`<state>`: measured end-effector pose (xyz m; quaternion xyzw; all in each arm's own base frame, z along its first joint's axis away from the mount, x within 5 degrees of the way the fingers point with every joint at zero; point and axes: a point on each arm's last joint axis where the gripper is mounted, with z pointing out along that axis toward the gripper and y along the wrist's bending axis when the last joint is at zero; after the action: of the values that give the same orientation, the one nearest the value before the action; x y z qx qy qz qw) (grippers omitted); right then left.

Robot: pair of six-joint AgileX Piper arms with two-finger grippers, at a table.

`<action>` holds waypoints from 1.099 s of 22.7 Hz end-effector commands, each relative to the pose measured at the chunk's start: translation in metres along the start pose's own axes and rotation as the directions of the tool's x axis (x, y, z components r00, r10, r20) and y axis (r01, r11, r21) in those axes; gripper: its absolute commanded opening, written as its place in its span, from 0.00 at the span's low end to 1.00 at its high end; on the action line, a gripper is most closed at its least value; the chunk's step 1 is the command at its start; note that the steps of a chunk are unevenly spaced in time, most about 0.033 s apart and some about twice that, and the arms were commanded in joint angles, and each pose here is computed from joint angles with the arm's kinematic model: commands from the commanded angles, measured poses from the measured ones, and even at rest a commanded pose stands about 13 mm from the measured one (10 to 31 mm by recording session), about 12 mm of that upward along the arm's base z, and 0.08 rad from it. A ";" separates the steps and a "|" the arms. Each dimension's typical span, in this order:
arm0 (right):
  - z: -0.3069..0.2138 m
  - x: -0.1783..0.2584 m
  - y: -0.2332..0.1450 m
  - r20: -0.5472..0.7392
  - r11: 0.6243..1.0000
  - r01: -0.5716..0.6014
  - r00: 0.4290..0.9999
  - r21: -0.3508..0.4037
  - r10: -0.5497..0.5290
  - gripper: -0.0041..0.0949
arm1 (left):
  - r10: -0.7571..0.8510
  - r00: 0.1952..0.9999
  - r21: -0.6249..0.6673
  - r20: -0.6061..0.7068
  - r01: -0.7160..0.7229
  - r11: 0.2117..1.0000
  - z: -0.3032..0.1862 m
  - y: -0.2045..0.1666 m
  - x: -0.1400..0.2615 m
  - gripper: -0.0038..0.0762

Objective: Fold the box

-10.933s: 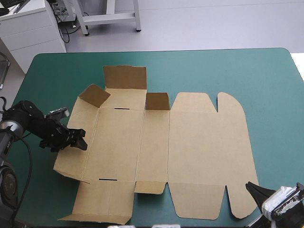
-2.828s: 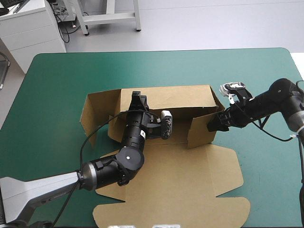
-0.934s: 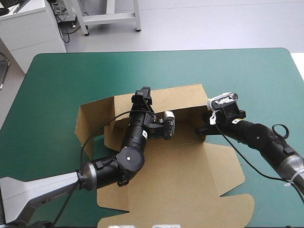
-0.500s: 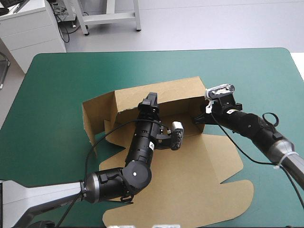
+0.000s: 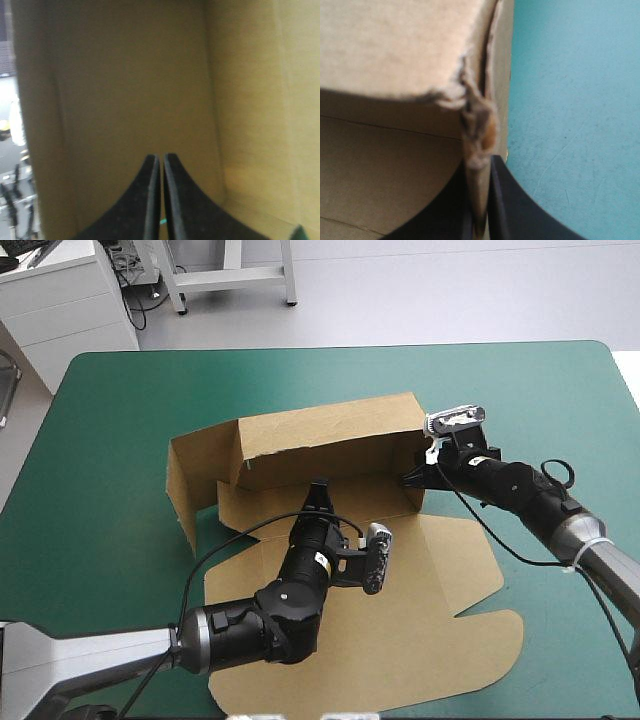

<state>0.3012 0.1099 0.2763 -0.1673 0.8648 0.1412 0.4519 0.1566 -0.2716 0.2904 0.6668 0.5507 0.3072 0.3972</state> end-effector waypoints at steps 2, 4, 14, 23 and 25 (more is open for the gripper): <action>-0.010 -0.013 0.003 0.045 1.000 -0.022 0.999 -0.015 0.022 0.02 | -0.205 0.975 0.365 0.083 0.162 0.917 -0.025 0.050 0.002 0.04; -0.010 -0.012 0.004 0.026 0.999 -0.019 0.999 -0.031 0.020 0.02 | -0.448 0.891 0.431 0.070 0.378 0.819 -0.023 0.096 0.019 0.04; -0.010 -0.008 0.008 -0.016 0.998 -0.017 1.000 -0.065 0.016 0.02 | -0.991 -0.035 0.351 -0.128 0.933 -0.079 0.006 0.200 0.214 0.04; -0.010 -0.008 0.008 -0.016 0.998 -0.017 1.000 -0.065 0.016 0.02 | -0.885 -0.429 0.145 -0.182 0.878 -0.455 0.011 0.128 0.325 0.01; -0.010 -0.008 0.008 -0.016 0.998 -0.017 1.000 -0.065 0.016 0.02 | -0.839 -0.520 0.121 -0.159 0.833 -0.540 0.006 0.113 0.338 0.01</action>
<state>0.2988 0.1120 0.2754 -0.1799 0.8691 0.1498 0.4357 0.3031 0.0393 0.3597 -0.0690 0.9082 -0.2357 0.3389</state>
